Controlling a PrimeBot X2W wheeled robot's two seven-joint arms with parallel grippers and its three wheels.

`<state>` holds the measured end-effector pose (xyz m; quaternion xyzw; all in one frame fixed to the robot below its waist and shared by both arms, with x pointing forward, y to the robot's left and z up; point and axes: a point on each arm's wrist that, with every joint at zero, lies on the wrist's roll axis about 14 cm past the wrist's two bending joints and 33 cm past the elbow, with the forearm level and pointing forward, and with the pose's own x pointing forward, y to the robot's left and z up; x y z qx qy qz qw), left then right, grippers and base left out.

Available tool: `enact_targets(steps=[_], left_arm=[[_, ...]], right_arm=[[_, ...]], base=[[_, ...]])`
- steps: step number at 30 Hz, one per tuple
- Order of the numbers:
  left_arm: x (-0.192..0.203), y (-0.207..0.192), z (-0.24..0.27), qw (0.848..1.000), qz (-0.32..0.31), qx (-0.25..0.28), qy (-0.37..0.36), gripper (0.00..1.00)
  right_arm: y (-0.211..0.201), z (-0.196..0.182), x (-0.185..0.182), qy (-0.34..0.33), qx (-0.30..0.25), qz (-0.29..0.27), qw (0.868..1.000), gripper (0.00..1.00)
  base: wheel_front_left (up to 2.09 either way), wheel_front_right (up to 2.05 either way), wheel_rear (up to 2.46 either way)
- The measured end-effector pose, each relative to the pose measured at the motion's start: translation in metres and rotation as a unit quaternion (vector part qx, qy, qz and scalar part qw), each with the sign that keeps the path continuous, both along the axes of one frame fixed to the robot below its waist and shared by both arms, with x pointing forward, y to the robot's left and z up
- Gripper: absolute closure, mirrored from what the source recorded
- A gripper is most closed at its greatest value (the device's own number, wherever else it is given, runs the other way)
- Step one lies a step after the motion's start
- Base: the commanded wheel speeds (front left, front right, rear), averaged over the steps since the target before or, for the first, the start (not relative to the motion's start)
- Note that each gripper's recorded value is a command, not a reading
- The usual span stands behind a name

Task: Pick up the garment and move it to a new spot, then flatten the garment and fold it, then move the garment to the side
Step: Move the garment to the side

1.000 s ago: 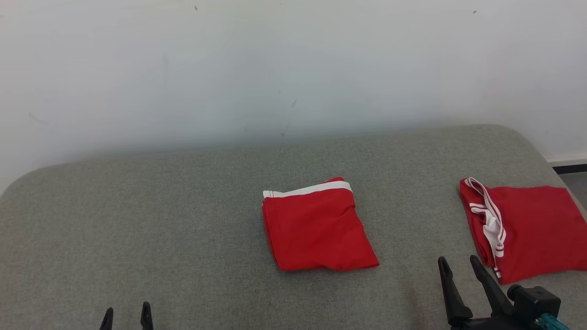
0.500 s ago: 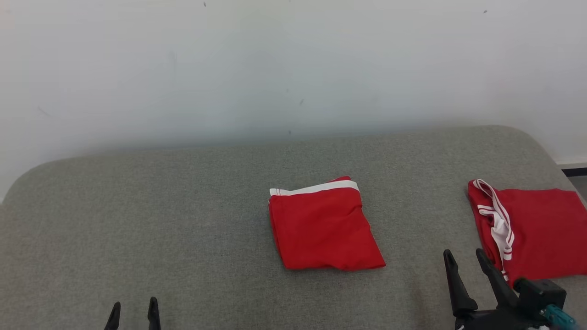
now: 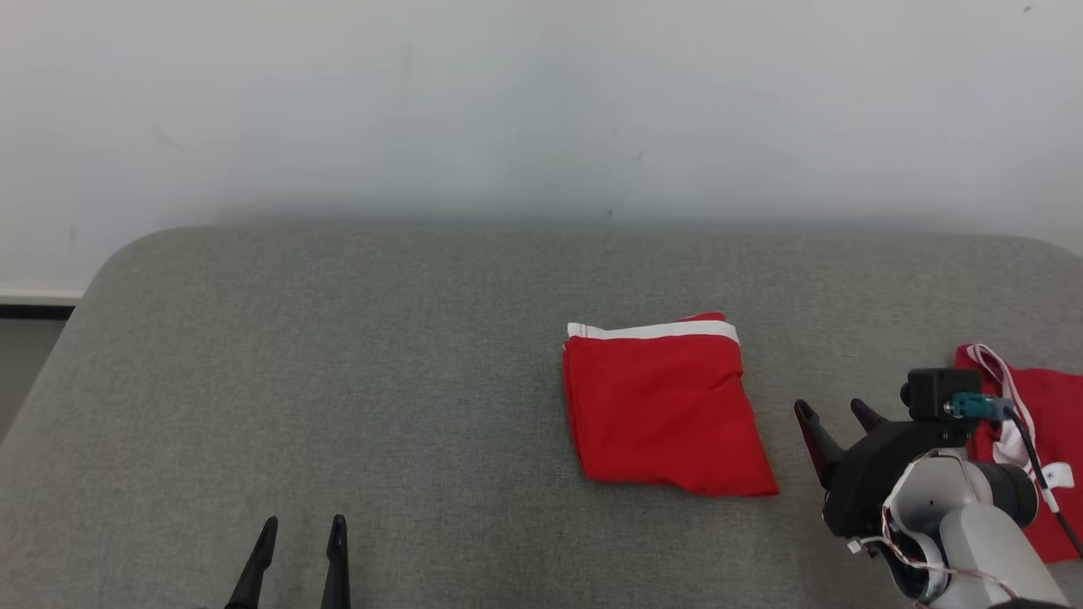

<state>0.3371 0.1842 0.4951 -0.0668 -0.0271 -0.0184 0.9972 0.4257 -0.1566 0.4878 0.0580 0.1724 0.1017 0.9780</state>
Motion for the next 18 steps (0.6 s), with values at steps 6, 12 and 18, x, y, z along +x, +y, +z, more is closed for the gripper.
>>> enact_targets(steps=[6,12,18], left_arm=[[0.0,0.002,-0.002,1.0,0.004,0.003,0.004,0.0],[0.0,0.008,-0.008,1.0,0.016,0.006,0.016,0.0],[0.003,0.012,-0.016,0.999,0.024,0.007,0.031,0.0]], right_arm=[[0.015,-0.028,0.028,0.102,-0.018,0.017,0.994,0.0],[0.036,-0.056,0.045,0.158,-0.043,0.043,0.986,0.0],[0.039,-0.086,0.059,0.2,-0.08,0.051,0.975,0.0]], base=[[0.0,0.0,0.0],[0.0,0.0,0.0],[0.0,0.0,0.0]])
